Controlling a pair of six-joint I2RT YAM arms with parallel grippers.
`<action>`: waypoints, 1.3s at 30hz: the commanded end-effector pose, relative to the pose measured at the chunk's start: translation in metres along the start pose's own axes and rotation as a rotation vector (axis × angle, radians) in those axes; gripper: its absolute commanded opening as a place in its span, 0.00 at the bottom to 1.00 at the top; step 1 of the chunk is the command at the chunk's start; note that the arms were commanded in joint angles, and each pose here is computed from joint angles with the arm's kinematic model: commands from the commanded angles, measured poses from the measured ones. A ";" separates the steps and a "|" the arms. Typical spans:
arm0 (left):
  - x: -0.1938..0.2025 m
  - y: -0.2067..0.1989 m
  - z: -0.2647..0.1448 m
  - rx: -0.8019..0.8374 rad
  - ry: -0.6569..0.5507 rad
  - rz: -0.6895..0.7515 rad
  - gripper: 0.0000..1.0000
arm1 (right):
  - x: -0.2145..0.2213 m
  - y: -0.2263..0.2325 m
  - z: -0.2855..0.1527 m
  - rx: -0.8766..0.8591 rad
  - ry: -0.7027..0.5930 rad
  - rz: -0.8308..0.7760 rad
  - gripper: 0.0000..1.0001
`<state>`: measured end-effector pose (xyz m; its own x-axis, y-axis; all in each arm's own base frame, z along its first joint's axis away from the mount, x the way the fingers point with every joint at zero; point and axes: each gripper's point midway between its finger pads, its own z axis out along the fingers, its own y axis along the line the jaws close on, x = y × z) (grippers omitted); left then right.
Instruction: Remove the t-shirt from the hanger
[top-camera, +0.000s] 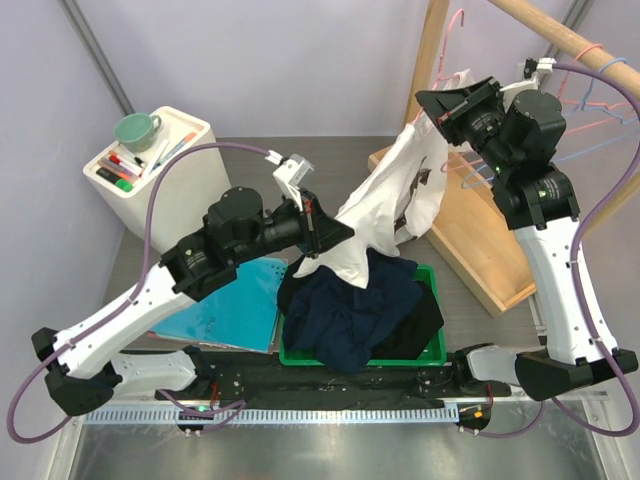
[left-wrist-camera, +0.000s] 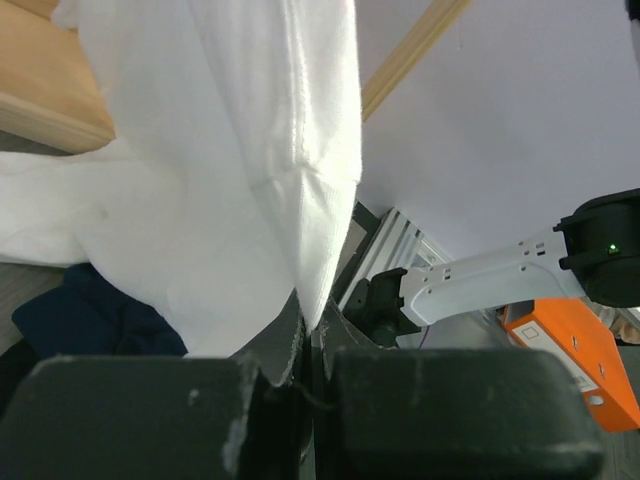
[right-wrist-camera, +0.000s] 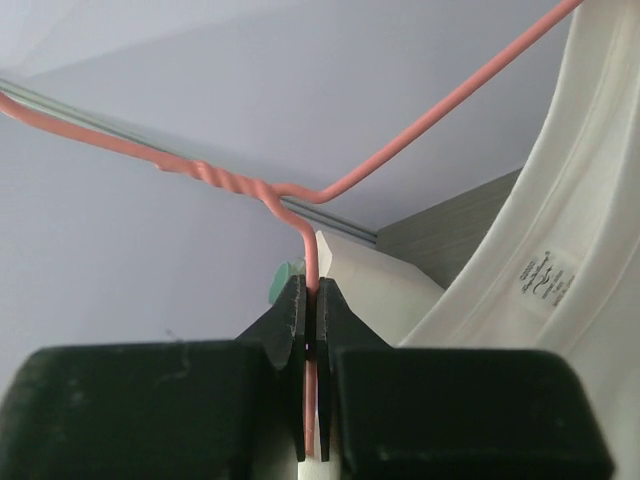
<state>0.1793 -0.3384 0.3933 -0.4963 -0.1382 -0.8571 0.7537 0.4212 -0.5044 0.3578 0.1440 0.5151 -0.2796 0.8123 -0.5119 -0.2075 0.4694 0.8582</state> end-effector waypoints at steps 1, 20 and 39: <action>-0.026 -0.025 -0.038 0.065 -0.106 -0.009 0.00 | -0.037 0.010 -0.012 -0.006 -0.186 -0.079 0.01; -0.002 0.071 -0.135 -0.421 -0.257 -0.040 0.00 | -0.040 -0.021 -0.015 0.120 -0.250 0.098 0.01; 0.009 0.109 -0.050 -0.594 -0.137 -0.071 0.00 | -0.007 0.050 -0.058 -0.150 -0.031 0.325 0.01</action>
<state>0.2259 -0.2577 0.3123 -0.4984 -0.1984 -0.8439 0.3836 0.8225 -0.4199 0.3306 0.1461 0.4963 -0.3375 0.9192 -0.2030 -0.0763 0.1883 0.9791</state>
